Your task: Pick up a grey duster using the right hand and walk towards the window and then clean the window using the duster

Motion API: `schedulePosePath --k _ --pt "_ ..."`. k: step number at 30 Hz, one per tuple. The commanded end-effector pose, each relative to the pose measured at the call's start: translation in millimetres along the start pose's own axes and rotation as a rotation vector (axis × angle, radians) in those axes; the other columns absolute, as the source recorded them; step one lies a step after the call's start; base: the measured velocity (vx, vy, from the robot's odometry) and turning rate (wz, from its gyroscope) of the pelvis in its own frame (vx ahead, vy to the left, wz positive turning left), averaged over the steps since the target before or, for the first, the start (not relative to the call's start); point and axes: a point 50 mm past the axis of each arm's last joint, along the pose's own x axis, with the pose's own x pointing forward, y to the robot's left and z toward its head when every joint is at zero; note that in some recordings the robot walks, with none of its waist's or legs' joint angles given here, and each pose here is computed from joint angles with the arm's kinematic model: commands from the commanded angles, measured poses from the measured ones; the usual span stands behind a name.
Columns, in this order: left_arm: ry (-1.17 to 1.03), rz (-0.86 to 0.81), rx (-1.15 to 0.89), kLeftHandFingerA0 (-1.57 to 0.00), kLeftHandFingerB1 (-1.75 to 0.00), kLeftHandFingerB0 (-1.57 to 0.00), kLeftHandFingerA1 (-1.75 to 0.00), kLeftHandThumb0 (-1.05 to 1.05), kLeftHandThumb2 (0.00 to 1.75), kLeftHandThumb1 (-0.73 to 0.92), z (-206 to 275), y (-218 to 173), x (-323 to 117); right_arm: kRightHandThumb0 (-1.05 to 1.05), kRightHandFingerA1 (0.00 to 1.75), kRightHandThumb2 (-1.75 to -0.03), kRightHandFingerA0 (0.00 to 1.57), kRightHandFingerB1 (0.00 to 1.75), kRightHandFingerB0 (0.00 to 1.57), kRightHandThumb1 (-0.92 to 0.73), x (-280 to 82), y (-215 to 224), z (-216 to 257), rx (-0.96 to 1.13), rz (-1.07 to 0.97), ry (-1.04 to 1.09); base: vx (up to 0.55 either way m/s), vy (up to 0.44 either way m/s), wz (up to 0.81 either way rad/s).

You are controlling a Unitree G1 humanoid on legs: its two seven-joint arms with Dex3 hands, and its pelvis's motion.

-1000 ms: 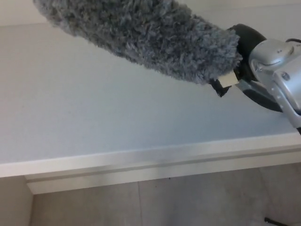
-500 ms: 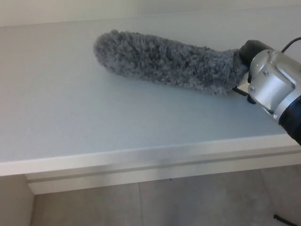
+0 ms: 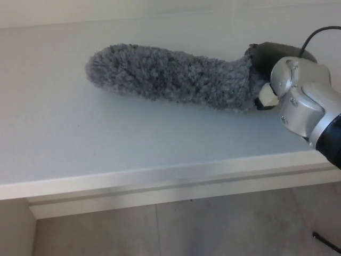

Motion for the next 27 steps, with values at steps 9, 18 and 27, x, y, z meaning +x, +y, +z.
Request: schedulePosePath --k 9,18,27 --pt "-0.053 0.013 -0.012 -1.04 -1.01 -0.91 -1.20 -0.08 0.85 0.66 4.3 4.6 -0.8 -1.05 0.00 -0.59 0.00 0.00 0.00 -0.56 -41.3 -23.0 1.3 -0.209 0.270 -0.134 0.00 0.000 0.00" --pt "-0.040 0.047 0.001 -1.05 -0.95 -0.91 -1.11 -0.08 0.77 0.70 4.7 19.1 0.4 -1.05 0.00 -0.56 0.00 0.00 0.00 -0.48 -88.7 -66.0 -71.8 -0.210 0.384 -0.098 0.00 0.000 0.00" --pt "-0.043 0.031 0.001 -1.06 -0.99 -0.91 -1.16 -0.07 0.89 0.63 5.0 14.5 0.6 -0.97 0.00 -0.56 0.00 0.00 0.00 -0.48 -101.0 -99.3 -86.7 -0.365 0.444 -0.017 0.00 0.000 0.00"
